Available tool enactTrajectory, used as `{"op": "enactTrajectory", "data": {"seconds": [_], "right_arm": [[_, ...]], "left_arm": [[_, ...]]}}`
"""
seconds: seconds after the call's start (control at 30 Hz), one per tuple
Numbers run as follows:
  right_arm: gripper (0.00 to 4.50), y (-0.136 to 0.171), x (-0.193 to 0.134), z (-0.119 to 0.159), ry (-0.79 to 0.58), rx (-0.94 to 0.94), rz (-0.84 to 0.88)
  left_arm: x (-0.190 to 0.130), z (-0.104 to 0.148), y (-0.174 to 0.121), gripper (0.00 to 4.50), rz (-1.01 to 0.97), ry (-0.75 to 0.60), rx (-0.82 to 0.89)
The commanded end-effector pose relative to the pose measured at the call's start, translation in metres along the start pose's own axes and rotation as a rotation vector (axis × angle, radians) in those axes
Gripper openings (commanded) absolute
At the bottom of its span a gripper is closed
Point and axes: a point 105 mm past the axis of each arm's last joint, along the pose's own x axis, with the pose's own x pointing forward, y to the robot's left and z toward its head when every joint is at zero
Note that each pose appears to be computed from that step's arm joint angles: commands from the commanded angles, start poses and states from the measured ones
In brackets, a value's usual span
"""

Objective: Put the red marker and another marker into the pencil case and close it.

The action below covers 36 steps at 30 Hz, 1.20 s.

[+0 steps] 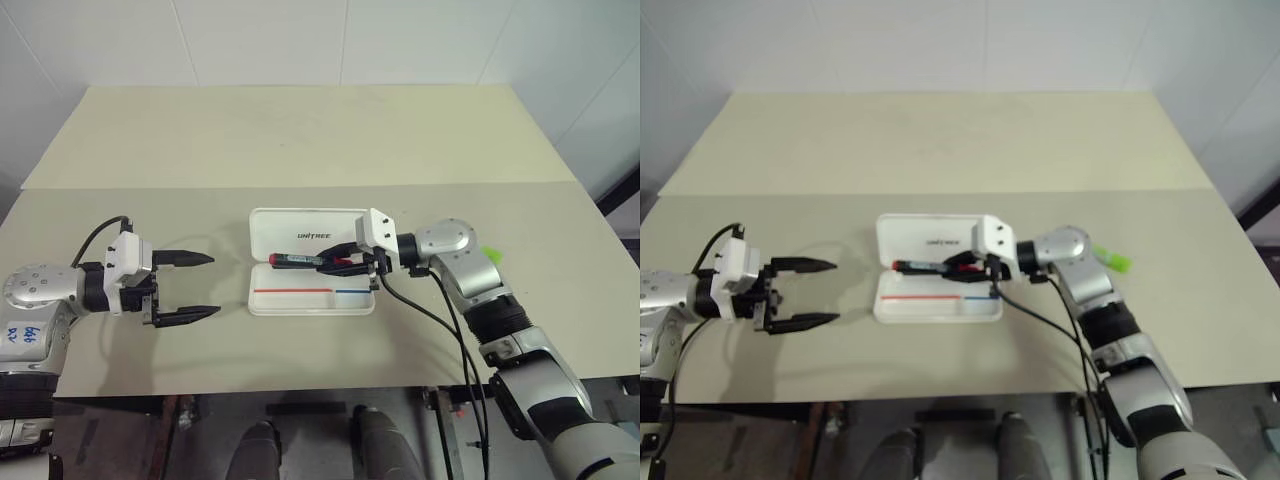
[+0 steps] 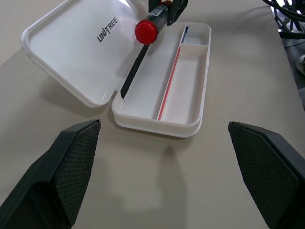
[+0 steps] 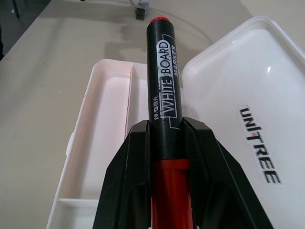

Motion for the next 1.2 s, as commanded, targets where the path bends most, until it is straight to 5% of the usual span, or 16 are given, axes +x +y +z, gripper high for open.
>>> {"op": "enactTrajectory", "data": {"seconds": [0.03,0.4,0.43,0.73,1.0,1.2], "right_arm": [[0.6,0.001,0.012,0.004,-0.016,-0.025,0.039],[0.6,-0.007,0.018,-0.005,-0.01,-0.01,-0.003],[1.36,-0.008,0.018,-0.003,-0.013,-0.014,-0.008],[4.47,-0.012,0.019,0.034,-0.13,-0.055,-0.014],[4.47,0.006,-0.013,0.092,-0.293,-0.036,-0.018],[4.47,0.003,-0.076,0.105,-0.263,-0.01,-0.202]], "left_arm": [[-0.001,0.011,-0.002,4.5,0.021,-0.04,0.031],[0.001,0.015,-0.005,4.5,0.038,-0.051,0.021],[0.002,0.015,-0.005,4.5,0.037,-0.053,0.02],[0.006,0.017,-0.002,4.5,0.033,-0.062,0.024],[0.007,0.017,-0.001,4.5,0.027,-0.068,0.022],[0.013,0.024,-0.005,4.5,0.016,-0.098,0.046]]}}
